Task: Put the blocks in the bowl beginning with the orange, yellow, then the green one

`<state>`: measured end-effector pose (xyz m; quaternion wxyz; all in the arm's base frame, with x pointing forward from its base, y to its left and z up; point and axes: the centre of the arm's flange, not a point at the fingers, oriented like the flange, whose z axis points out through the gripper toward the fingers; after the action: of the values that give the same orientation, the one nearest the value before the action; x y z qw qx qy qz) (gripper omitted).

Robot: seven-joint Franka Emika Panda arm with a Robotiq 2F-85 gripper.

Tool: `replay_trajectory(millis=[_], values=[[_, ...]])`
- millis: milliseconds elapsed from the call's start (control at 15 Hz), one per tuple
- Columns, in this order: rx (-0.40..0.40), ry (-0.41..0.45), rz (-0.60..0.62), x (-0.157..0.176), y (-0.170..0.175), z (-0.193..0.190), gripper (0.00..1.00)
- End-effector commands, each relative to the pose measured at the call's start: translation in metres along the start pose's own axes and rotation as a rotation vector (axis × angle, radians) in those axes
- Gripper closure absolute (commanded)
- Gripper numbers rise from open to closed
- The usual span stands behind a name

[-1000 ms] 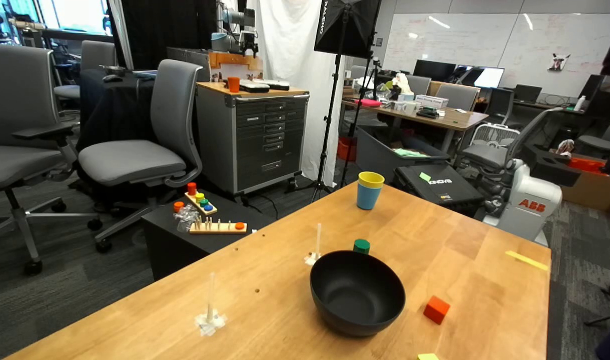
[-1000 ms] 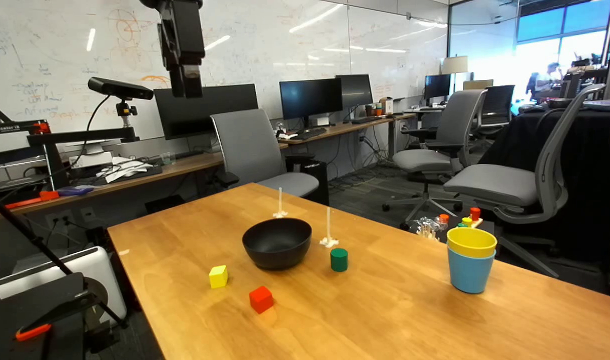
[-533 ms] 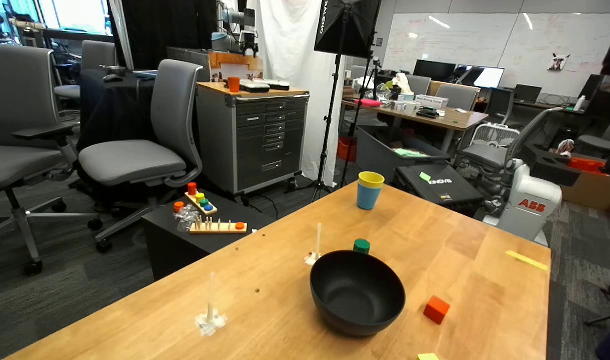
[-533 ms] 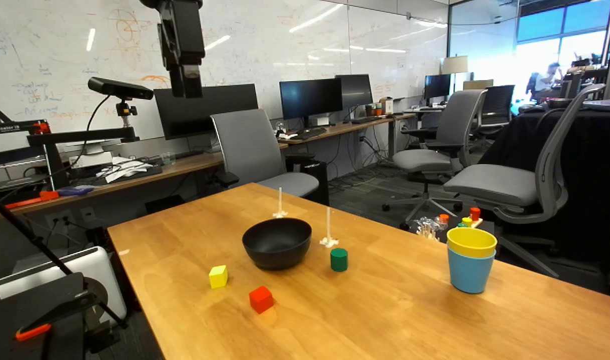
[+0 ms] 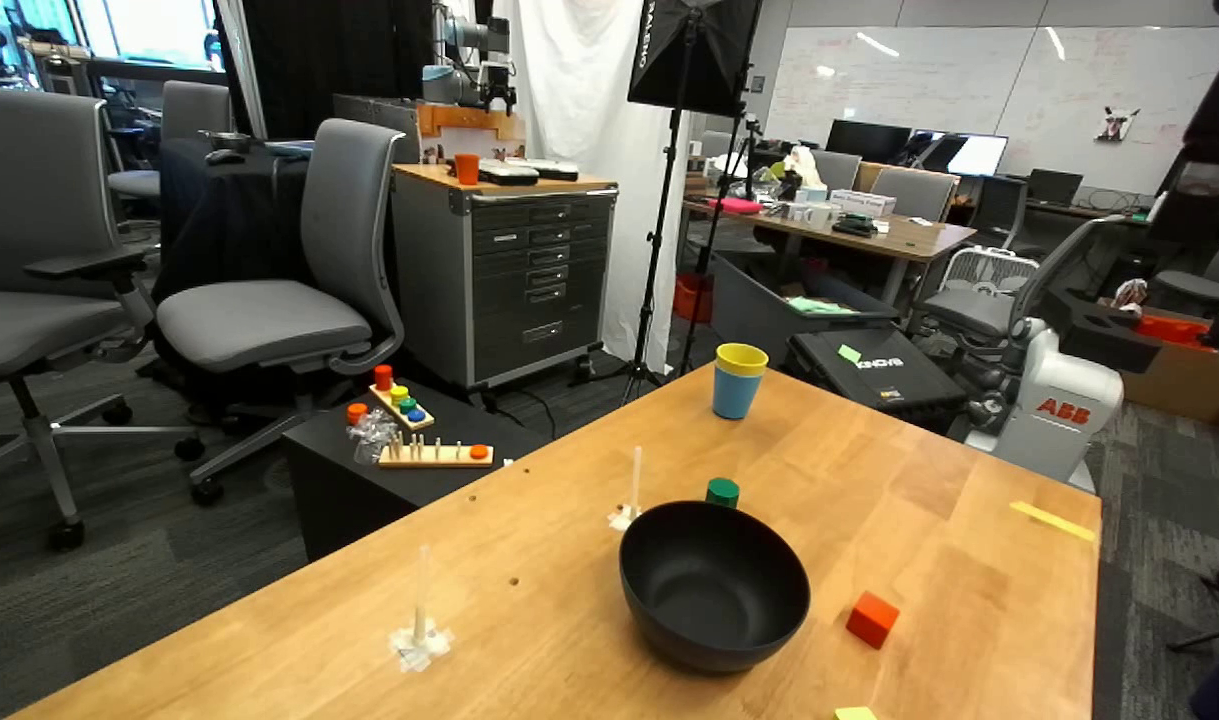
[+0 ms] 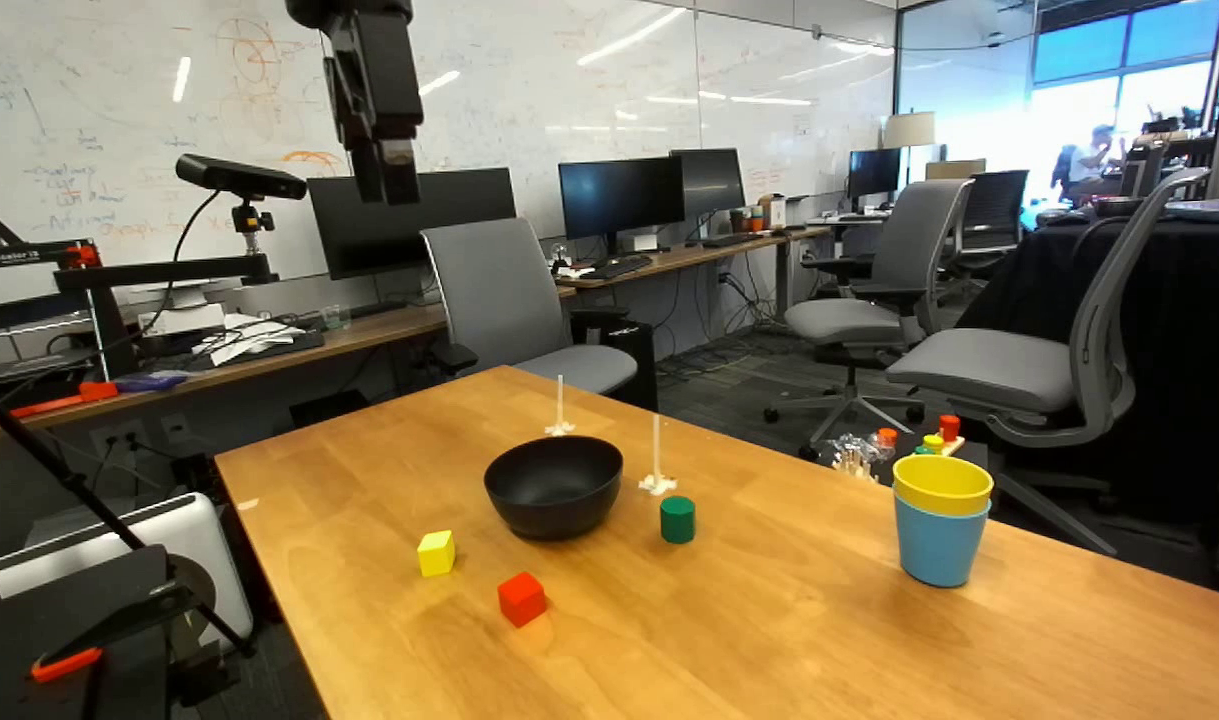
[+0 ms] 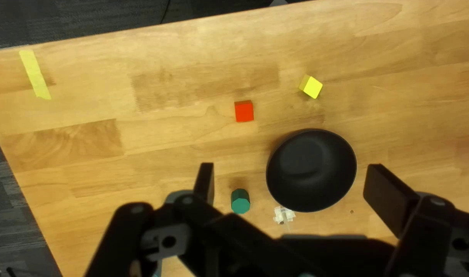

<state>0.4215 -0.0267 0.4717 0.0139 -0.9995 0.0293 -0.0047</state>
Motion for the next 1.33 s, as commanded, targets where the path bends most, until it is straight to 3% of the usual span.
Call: replay_trajectory(millis=[0, 400, 733, 933, 1267], values=[[-0.012, 0.15, 0.041, -0.004, 0.0, 0.009, 0.0], [-0.022, 0.392, 0.217, 0.006, -0.001, 0.036, 0.0], [-0.092, 0.369, 0.293, 0.0, 0.003, 0.066, 0.0], [-0.132, 0.317, 0.325, 0.004, 0.005, 0.092, 0.0], [-0.127, 0.188, 0.352, 0.021, -0.003, 0.145, 0.0]])
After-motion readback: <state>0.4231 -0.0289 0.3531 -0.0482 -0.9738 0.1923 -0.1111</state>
